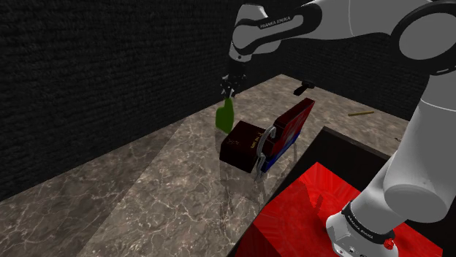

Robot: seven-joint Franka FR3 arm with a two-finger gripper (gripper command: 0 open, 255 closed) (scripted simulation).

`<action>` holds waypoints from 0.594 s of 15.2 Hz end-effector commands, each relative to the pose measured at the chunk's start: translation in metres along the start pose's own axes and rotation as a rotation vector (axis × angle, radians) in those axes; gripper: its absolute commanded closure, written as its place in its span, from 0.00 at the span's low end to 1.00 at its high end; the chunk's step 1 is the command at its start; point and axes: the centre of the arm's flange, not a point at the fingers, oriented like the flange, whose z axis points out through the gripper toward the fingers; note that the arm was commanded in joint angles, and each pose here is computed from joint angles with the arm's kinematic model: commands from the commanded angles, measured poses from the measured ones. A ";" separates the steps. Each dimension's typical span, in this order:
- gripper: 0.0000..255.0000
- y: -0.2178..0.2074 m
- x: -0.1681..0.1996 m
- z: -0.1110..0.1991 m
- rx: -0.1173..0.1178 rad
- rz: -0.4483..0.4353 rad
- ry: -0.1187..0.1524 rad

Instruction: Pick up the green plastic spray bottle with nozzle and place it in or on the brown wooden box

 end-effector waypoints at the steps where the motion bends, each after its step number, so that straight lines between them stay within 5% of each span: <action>1: 1.00 -0.001 0.001 -0.011 0.000 0.000 0.000; 9: 1.00 -0.003 0.004 -0.053 0.000 0.000 0.000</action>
